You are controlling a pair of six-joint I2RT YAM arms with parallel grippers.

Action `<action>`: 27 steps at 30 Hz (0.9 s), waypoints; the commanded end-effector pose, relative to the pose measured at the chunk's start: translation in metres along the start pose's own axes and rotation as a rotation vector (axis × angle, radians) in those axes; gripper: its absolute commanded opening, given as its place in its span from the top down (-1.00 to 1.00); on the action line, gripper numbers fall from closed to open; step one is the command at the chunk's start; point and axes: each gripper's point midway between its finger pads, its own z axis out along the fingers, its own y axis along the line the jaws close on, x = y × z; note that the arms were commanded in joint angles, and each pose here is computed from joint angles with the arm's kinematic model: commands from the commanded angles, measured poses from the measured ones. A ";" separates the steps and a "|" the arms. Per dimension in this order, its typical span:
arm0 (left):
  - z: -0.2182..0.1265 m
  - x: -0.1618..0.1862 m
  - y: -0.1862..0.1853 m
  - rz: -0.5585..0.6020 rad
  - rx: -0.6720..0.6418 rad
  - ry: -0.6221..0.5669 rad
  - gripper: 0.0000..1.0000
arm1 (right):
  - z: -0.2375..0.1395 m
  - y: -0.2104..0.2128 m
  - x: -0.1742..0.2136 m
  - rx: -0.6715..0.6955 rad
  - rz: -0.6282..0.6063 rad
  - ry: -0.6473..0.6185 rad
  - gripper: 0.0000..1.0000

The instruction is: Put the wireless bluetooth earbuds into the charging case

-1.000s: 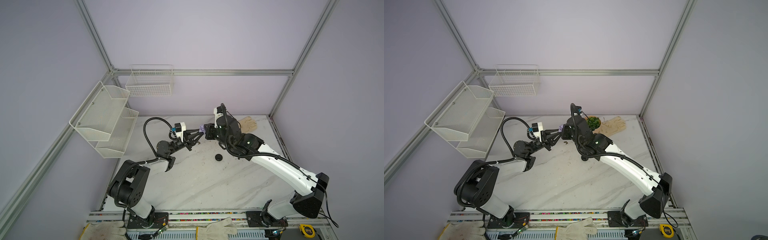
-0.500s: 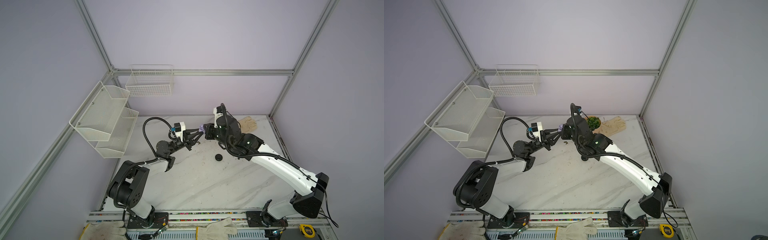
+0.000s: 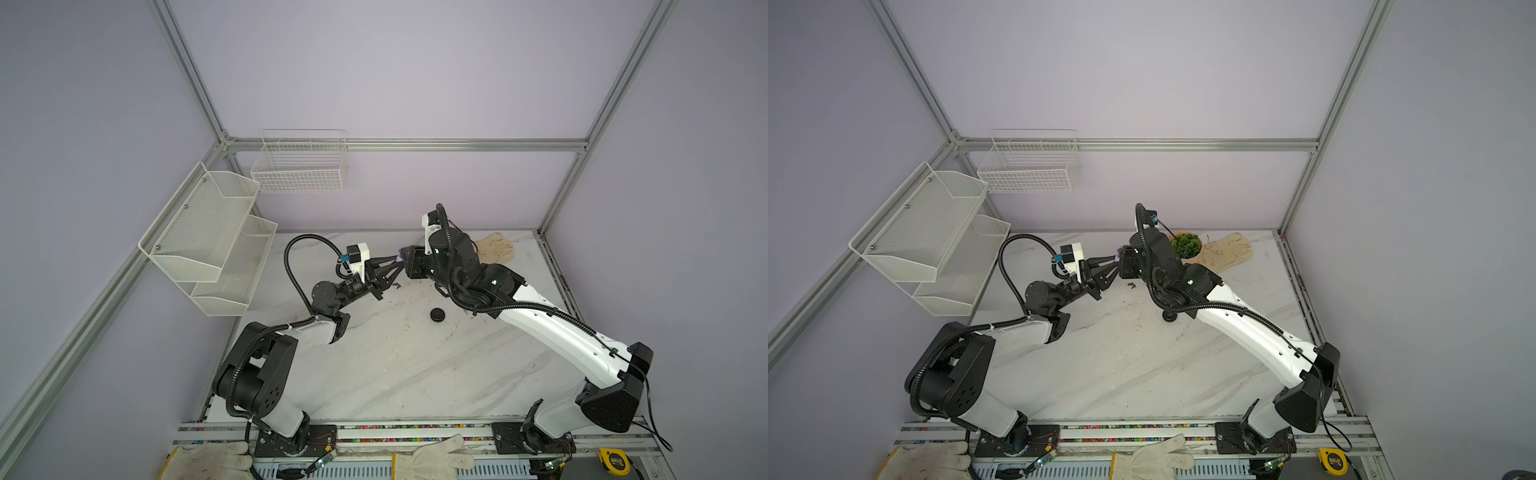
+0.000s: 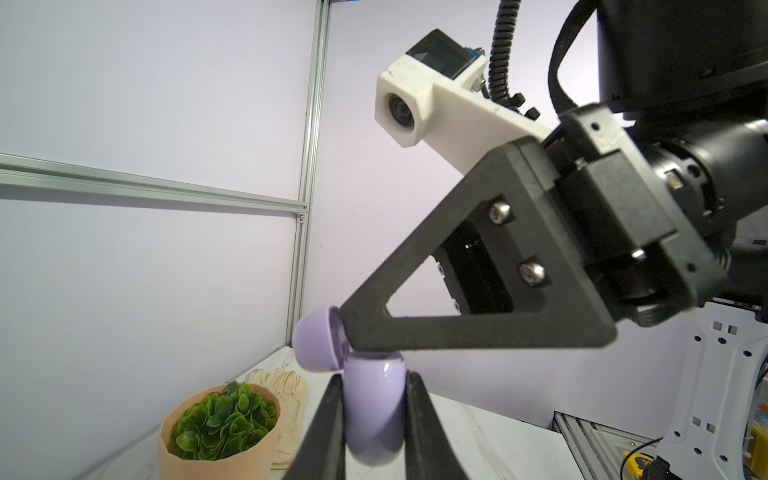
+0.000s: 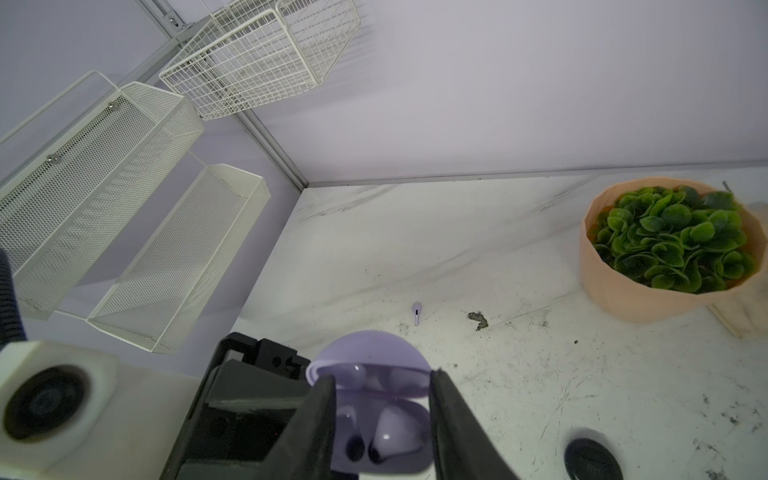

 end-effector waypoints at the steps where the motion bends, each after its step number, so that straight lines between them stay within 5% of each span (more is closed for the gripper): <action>1: 0.008 -0.050 -0.026 0.133 0.082 -0.122 1.00 | -0.006 0.003 -0.007 0.009 -0.022 -0.003 0.06; 9: 0.006 -0.048 -0.026 0.129 0.077 -0.117 1.00 | -0.021 0.002 -0.023 0.028 -0.054 -0.028 -0.10; 13: 0.005 -0.046 -0.027 0.124 0.082 -0.112 1.00 | -0.037 0.008 -0.034 -0.007 -0.179 -0.007 -0.10; 19: 0.003 -0.041 -0.035 0.115 0.120 -0.084 1.00 | -0.080 0.032 -0.029 -0.298 -0.355 0.050 0.23; 27: -0.001 -0.034 -0.039 0.097 0.132 -0.065 1.00 | -0.066 0.017 -0.014 -0.373 -0.378 0.103 0.59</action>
